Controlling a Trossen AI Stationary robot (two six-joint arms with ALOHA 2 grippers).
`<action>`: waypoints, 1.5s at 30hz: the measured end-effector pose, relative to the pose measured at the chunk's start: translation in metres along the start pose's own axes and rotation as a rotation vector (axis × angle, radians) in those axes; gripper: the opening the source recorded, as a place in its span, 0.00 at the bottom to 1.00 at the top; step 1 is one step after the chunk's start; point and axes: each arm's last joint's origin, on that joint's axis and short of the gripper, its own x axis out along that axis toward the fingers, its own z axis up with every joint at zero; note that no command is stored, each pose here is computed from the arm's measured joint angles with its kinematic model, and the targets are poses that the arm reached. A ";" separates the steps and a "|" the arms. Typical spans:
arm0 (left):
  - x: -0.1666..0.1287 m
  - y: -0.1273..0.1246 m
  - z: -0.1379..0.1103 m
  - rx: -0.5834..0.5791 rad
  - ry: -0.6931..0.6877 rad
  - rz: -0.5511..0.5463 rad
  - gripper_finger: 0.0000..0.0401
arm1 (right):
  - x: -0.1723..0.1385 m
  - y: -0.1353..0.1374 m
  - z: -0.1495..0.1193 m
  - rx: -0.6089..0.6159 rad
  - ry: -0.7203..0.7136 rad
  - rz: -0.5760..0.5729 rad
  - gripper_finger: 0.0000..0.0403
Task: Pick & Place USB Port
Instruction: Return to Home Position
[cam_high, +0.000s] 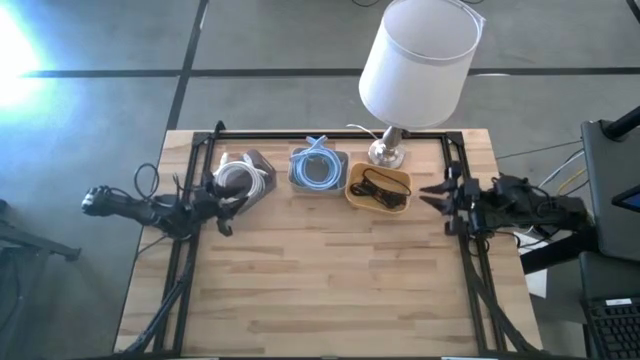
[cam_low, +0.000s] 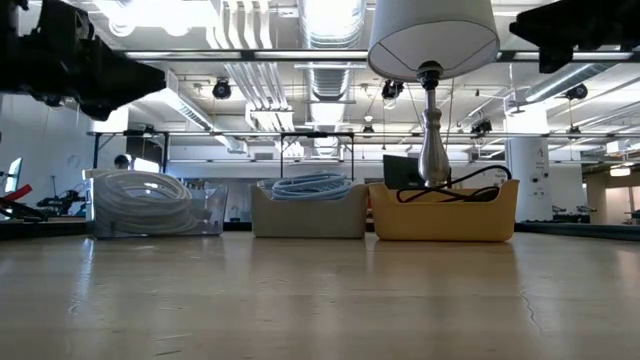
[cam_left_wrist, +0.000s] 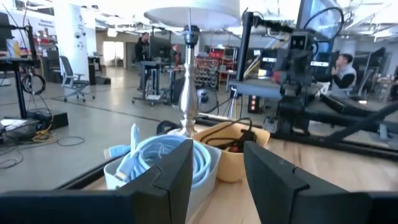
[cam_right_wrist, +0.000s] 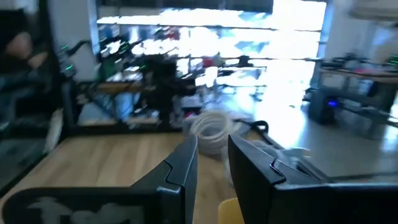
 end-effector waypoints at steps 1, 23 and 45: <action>0.000 0.000 -0.001 -0.004 -0.004 0.000 0.37 | -0.001 -0.001 -0.002 0.011 -0.009 -0.025 0.21; -0.004 0.003 -0.004 0.039 -0.008 0.012 0.37 | 0.014 0.005 -0.067 -0.004 -0.030 0.124 0.24; -0.003 0.003 -0.009 -0.056 0.040 0.017 0.37 | 0.015 0.006 -0.086 -0.161 0.086 0.129 0.19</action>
